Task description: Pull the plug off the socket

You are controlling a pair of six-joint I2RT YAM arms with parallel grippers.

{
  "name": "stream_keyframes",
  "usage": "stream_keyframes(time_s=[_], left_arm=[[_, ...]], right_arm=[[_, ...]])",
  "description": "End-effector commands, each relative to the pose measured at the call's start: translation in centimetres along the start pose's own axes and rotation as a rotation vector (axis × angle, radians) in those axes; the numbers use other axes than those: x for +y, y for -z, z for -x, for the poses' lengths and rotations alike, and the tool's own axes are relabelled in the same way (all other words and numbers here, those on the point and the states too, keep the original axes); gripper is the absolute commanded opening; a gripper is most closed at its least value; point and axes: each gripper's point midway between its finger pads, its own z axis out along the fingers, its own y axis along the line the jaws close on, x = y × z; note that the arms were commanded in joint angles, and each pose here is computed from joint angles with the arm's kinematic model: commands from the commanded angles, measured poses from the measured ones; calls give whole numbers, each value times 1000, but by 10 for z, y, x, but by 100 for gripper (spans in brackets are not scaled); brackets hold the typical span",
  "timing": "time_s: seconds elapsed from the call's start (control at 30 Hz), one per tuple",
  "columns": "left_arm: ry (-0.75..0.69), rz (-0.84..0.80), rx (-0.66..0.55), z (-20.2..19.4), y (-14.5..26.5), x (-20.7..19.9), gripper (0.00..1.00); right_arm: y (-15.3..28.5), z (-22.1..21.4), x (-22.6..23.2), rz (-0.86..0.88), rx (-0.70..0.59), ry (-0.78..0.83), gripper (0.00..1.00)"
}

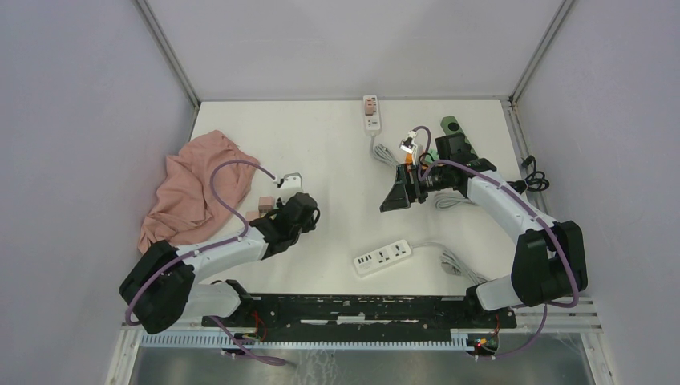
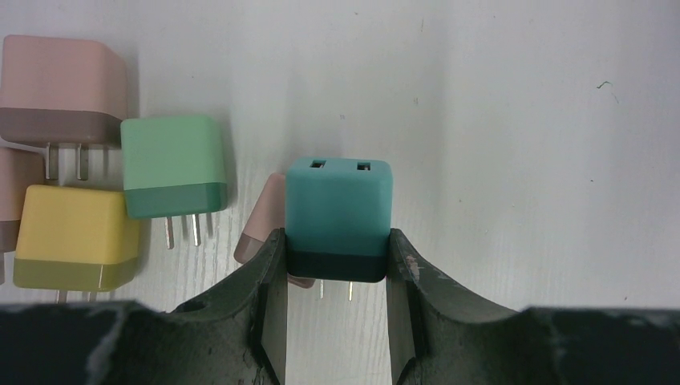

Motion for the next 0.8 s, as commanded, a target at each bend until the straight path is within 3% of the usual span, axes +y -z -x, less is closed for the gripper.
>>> stream_keyframes(time_s=[0.0,0.27,0.53,0.63,0.77], left_arm=[[46,51,-23,5,-4,8,7],[72,90,-77,22,0,18,8],[106,142,-70,28,-9,33,19],[106,145,-53,25,-13,33,26],[109,152,-47,26,-12,34,42]], right_arm=[[8,19,13,11,-49,89,100],[8,19,13,12,-49,88,100],[9,19,14,11,-50,90,100],[9,20,14,10,-51,94,100],[10,19,14,5,-50,98,100]])
